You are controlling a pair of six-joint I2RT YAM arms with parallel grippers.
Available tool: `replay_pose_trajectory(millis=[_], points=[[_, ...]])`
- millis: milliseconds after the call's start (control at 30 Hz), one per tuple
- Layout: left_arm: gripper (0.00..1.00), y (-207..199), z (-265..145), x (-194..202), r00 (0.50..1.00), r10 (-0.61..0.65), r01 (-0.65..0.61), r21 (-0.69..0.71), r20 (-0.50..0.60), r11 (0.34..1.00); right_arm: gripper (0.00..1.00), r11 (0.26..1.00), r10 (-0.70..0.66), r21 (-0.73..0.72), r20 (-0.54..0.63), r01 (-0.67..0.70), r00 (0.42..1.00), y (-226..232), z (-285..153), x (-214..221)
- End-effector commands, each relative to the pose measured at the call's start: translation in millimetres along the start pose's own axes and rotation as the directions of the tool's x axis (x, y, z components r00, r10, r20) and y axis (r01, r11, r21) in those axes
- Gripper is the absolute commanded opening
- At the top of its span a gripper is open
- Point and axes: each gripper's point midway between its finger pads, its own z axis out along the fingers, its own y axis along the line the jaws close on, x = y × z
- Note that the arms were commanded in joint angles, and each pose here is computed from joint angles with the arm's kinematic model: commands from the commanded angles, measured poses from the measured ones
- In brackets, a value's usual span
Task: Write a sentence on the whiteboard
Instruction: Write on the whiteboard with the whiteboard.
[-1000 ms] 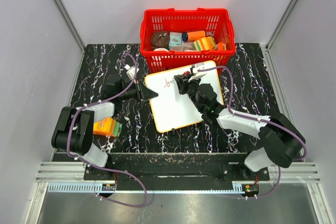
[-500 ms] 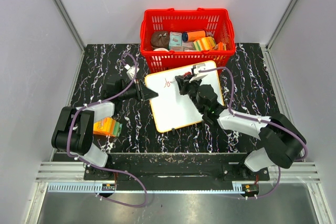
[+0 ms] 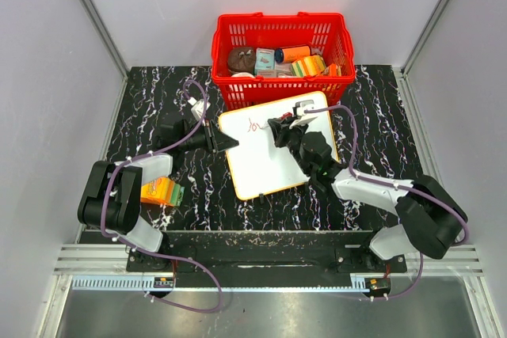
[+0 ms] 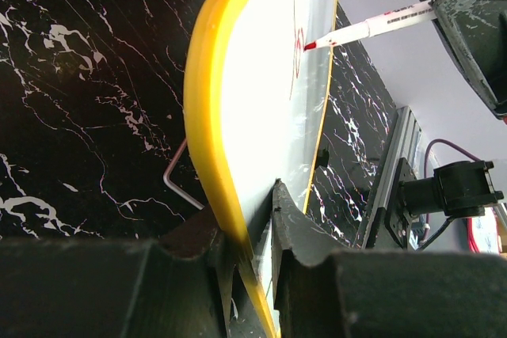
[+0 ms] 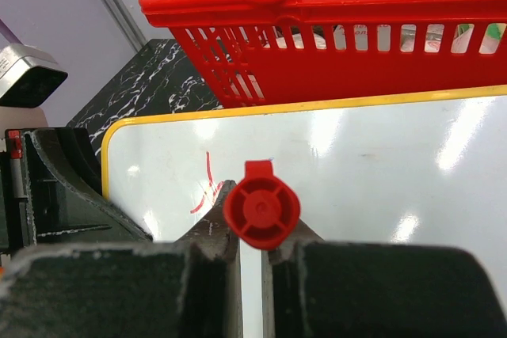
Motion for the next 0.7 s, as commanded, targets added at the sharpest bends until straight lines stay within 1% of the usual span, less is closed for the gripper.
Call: replay_pose_trajectory(millis=[0,167,400,667], points=[[0.0,31.2,6.3,11.0,0.987,0.157,-0.159,-0.119,-0.026,0.98,0.0,0.999,0.033,0.038,0.079,-0.036,0.996,-4.1,-3.9,-30.5],[0.0,30.8,6.2,10.3,0.987,0.159,-0.161,-0.119,-0.025,0.98,0.0,0.999,0.038,0.026,0.129,-0.042,0.991,2.3,-1.2,-52.5],[0.0,30.7,6.7,10.7,0.987,0.16,-0.162,-0.118,-0.026,0.98,0.0,0.999,0.011,0.045,0.109,-0.016,0.994,1.6,13.4,-46.1],[0.0,30.2,6.8,10.8,0.987,0.16,-0.162,-0.118,-0.027,0.98,0.0,0.998,0.013,0.059,0.091,-0.018,0.996,-3.5,16.0,-35.9]])
